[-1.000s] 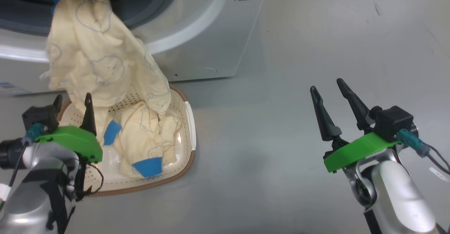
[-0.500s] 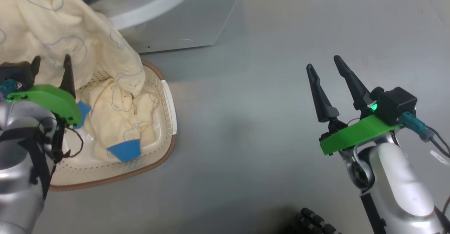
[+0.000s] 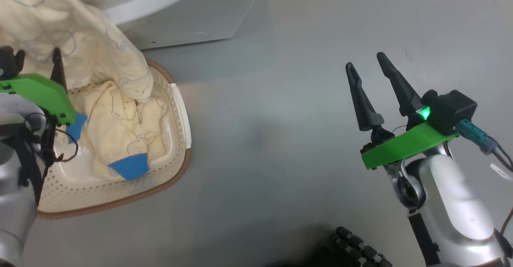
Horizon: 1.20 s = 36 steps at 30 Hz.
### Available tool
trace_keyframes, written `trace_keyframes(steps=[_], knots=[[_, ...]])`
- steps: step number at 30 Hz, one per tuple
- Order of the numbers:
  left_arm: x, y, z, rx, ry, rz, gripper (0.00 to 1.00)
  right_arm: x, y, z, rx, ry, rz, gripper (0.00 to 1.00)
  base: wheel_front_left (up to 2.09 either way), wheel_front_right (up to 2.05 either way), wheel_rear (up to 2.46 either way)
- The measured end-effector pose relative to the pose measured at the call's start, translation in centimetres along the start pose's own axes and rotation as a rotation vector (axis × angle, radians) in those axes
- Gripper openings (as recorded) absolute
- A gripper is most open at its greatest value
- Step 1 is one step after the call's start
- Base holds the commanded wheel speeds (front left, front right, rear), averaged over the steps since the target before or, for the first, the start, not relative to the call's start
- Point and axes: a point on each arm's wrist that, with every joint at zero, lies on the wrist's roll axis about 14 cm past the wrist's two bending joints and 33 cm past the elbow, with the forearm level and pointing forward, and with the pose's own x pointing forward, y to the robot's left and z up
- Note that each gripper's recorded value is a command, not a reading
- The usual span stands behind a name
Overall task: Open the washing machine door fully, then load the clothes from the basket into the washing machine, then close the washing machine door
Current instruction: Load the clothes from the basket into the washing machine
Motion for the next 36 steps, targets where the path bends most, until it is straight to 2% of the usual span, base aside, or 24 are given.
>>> trace_keyframes(steps=[3, 4, 5, 6, 7, 21, 36], knots=[[0.5, 0.2, -0.1, -0.009, 0.015, 0.009, 1.00, 0.2, -0.1, 0.1, -0.004, -0.004, 0.000, 1.00, 0.00, 0.00, 0.00], [0.7, 0.3, -0.1, -0.013, 0.018, 0.011, 0.79, 0.2, -0.1, 0.1, -0.004, -0.002, -0.001, 1.00, 0.00, 0.00, 0.00], [0.8, 0.3, -0.1, -0.016, 0.020, 0.013, 0.40, 0.1, -0.2, 0.0, 0.001, -0.002, -0.004, 1.00, 0.00, 0.00, 0.00], [0.9, 0.3, -0.2, -0.017, 0.024, 0.016, 0.26, 0.1, -0.3, 0.0, 0.002, 0.000, -0.007, 1.00, 0.00, 0.00, 0.00], [1.0, 0.3, -0.2, -0.017, 0.026, 0.017, 0.00, 0.1, -0.4, 0.0, 0.001, 0.000, -0.009, 1.00, 0.00, 0.00, 0.00], [0.4, 0.6, -0.4, -0.035, 0.045, 0.038, 0.00, 0.4, -0.4, 0.5, 0.005, -0.016, -0.012, 1.00, 0.00, 0.00, 0.00], [-2.9, 0.9, 3.8, 0.030, -0.031, 0.033, 0.00, 0.9, 1.7, 1.6, 0.008, -0.055, 0.041, 1.00, 0.00, 0.00, 0.00]])
